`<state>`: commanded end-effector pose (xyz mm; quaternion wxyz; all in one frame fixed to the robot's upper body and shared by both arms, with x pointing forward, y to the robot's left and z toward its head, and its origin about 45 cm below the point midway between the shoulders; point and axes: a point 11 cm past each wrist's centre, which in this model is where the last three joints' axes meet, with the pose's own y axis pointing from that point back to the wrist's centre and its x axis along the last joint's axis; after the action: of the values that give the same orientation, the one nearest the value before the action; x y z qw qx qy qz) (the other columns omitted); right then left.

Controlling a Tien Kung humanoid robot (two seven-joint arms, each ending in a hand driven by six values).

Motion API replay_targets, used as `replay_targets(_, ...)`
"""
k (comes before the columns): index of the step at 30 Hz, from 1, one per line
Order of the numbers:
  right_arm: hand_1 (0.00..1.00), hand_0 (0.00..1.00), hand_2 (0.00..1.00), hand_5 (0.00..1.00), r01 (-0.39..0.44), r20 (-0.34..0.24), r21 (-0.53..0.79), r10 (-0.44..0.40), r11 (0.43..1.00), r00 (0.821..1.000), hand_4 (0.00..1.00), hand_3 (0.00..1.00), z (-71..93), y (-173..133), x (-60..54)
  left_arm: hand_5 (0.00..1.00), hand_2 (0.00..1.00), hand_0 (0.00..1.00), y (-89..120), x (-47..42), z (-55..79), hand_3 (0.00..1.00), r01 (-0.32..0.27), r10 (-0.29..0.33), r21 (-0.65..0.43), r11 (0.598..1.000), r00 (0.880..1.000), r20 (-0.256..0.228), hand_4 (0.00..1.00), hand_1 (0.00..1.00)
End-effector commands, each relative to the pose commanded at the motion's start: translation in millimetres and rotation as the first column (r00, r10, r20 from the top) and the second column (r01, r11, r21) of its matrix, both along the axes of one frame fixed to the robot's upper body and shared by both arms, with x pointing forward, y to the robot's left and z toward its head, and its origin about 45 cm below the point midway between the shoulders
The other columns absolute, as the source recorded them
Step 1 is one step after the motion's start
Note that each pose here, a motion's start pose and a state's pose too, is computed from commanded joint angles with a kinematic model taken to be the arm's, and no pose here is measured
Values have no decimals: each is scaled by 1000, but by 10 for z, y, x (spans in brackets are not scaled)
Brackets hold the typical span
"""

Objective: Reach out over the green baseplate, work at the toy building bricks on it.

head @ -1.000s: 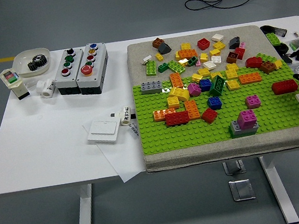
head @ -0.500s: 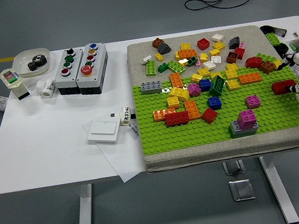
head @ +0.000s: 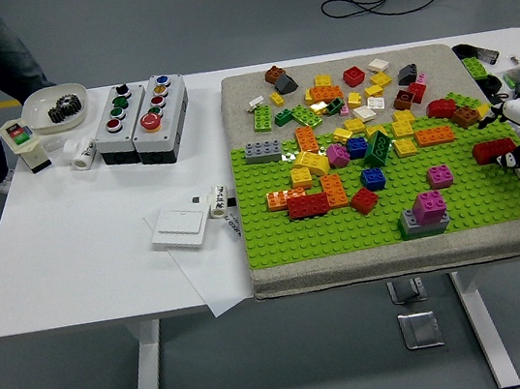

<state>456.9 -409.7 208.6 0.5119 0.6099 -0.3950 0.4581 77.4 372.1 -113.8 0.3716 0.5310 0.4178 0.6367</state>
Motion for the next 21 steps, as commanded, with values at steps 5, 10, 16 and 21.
replay_targets(5,723,747,751,283,28,2,-10,-28,1000,1000,781,697,-4,-86,-2,615,651,611,-7,57,10,550,4,-4,0,1000,1000,9,564,690)
replay_targets(10,723,747,751,283,47,2,-23,-47,999,999,781,697,-3,-161,-6,615,651,611,-19,149,26,550,14,-14,0,1000,1000,23,564,690)
replay_targets(16,728,749,754,291,43,4,-19,-43,999,999,781,702,-15,-131,6,614,652,614,-30,225,40,551,22,-22,0,1000,999,34,563,692)
replay_targets(21,737,753,763,300,33,-7,-20,-33,999,999,778,716,-64,-80,1,614,654,617,-36,259,46,551,27,-27,0,1000,999,40,563,692)
